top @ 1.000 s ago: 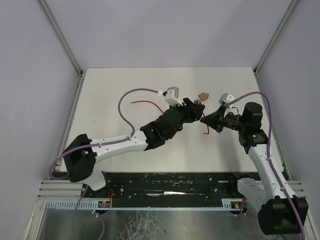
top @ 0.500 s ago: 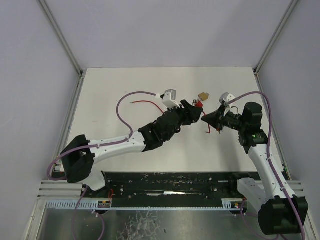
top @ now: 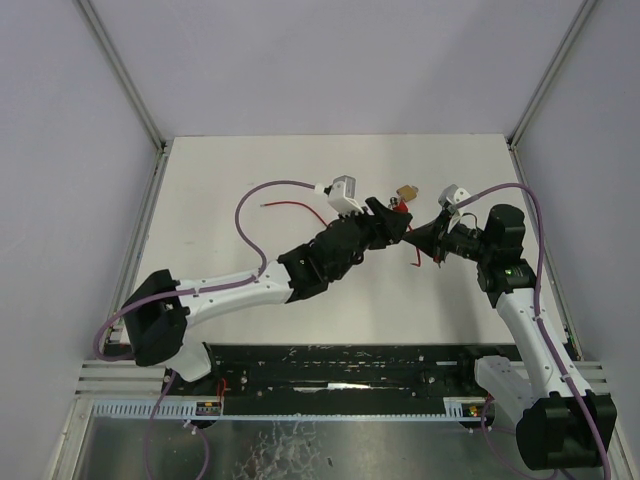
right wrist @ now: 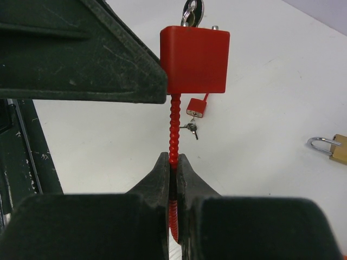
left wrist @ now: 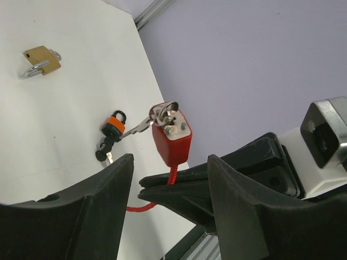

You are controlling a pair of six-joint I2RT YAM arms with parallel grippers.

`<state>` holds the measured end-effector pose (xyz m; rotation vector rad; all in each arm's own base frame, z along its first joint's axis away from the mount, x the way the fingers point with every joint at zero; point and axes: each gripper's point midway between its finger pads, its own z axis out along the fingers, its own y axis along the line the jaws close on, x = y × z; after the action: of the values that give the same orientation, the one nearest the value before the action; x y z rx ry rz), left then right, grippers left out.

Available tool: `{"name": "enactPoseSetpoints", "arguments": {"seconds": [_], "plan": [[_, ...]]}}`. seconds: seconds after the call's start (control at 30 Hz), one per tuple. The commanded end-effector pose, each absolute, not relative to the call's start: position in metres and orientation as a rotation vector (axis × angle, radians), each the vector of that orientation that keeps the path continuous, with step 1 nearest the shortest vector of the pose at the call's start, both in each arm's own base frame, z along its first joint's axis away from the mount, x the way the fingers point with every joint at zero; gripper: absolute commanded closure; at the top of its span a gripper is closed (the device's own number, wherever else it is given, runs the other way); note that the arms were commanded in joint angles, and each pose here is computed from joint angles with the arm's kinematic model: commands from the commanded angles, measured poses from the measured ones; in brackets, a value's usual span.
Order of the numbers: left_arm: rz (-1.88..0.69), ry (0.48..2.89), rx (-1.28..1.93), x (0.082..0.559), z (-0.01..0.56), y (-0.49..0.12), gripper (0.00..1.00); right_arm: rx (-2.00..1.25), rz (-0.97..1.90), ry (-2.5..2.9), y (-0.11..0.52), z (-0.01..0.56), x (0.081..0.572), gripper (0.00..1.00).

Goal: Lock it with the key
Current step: Lock the lock.

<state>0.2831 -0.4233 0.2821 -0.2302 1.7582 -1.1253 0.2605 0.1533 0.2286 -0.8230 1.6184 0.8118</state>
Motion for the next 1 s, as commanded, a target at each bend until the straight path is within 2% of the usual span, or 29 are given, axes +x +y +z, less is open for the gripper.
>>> {"name": "enactPoseSetpoints", "arguments": {"seconds": [0.0,0.37,0.57,0.63,0.77,0.9,0.97], "plan": [[-1.155,1.726,-0.250,0.287,0.299,-0.434,0.44,-0.863,0.765,1.525,0.154,0.255,0.264,1.00],[-1.100,1.749,-0.275,0.303,0.293,-0.444,0.48,-0.885,0.744,1.508,0.154,0.256,0.261,1.00],[-1.081,1.755,-0.266,0.309,0.291,-0.444,0.68,-0.906,0.731,1.502,0.155,0.253,0.260,1.00],[-1.078,1.751,-0.261,0.310,0.293,-0.443,0.71,-0.916,0.727,1.497,0.156,0.253,0.259,1.00],[-1.071,1.743,-0.256,0.310,0.296,-0.441,0.68,-0.932,0.732,1.482,0.158,0.253,0.256,1.00],[-1.061,1.727,-0.271,0.311,0.299,-0.435,0.53,-0.927,0.733,1.487,0.157,0.252,0.257,1.00],[-1.054,1.720,-0.276,0.312,0.301,-0.432,0.49,-0.927,0.734,1.487,0.158,0.252,0.257,1.00]]}}
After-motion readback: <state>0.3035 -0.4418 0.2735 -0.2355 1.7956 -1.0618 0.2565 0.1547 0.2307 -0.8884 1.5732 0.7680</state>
